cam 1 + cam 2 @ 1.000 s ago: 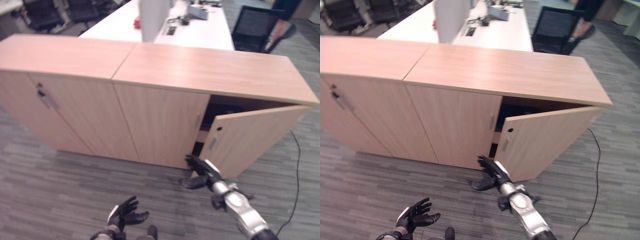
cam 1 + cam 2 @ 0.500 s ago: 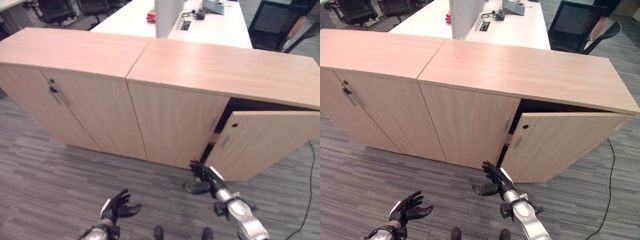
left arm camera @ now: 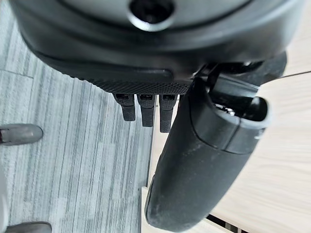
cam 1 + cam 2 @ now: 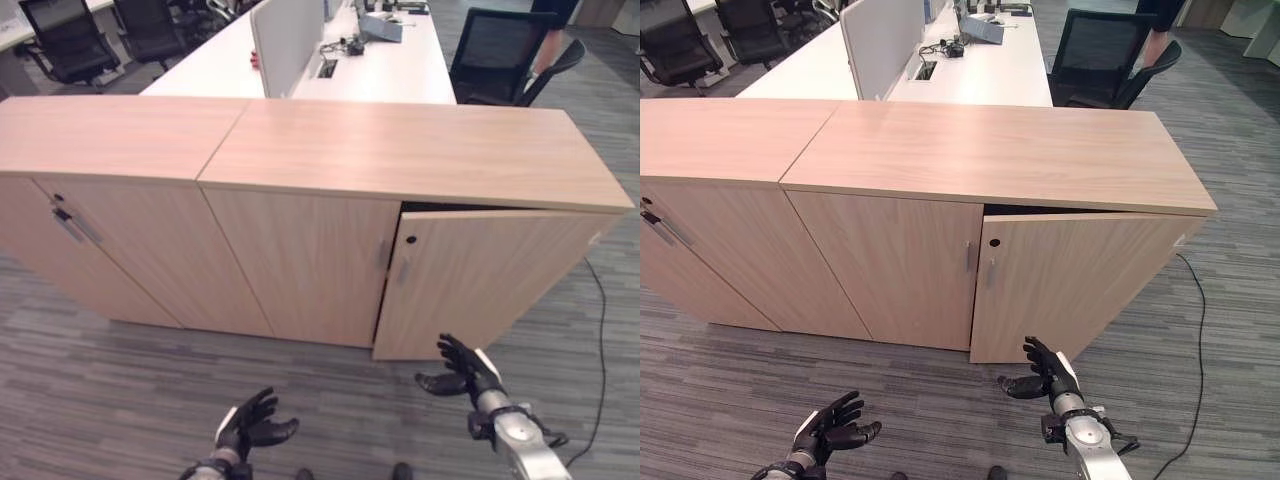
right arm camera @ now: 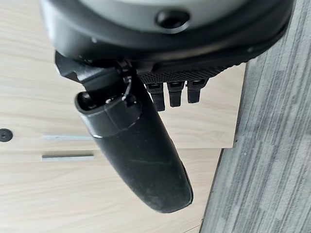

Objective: Put the empty folder in the office cabinet

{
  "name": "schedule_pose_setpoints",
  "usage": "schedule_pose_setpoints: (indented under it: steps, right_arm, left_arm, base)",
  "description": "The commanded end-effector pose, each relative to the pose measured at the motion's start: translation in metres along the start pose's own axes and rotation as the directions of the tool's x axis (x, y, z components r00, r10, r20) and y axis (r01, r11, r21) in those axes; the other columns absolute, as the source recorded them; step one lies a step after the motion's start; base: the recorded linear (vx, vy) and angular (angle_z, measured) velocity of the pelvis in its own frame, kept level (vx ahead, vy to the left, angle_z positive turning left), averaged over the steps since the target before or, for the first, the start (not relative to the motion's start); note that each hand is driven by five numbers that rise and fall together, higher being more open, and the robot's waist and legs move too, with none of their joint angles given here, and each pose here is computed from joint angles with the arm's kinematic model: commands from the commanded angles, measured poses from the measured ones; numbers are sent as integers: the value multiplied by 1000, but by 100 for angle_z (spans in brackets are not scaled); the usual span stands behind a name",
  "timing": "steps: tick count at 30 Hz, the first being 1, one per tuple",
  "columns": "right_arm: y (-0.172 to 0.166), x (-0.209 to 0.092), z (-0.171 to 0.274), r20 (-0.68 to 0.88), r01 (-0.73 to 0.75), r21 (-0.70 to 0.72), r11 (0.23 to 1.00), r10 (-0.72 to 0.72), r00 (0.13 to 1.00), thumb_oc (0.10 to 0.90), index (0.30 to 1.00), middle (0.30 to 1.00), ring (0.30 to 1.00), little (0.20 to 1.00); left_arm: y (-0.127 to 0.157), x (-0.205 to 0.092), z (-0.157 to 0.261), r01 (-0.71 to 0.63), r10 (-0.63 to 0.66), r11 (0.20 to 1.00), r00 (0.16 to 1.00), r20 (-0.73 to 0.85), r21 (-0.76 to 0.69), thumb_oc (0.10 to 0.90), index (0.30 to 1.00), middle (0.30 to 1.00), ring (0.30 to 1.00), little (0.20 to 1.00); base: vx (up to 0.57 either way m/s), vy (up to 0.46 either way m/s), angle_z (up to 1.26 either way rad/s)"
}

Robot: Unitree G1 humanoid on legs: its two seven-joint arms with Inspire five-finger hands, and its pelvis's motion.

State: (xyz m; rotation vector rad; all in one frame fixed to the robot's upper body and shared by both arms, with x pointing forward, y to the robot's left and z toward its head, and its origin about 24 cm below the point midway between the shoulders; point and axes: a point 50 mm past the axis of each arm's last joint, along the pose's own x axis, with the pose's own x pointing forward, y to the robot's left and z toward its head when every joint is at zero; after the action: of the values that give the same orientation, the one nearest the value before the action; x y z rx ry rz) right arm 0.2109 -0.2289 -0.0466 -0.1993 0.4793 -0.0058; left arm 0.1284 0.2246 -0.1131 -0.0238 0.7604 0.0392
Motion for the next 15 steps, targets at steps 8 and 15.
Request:
schedule_pose_setpoints:
  steps: [8,15]
  right_arm:
    - [4,14,26,132,21,-2,1000,-21,991,800,900,900,900,900]
    - [13,3,-17,-21,19,-48,999,-20,1000,800,900,900,900,900]
  left_arm:
    - [-6,14,28,18,-20,1000,995,101,18,800,900,900,900,900]
    - [-3,15,18,-33,29,998,998,59,59,800,900,900,900,900]
  base:
    - [-2,-23,10]
    - [-2,0,2]
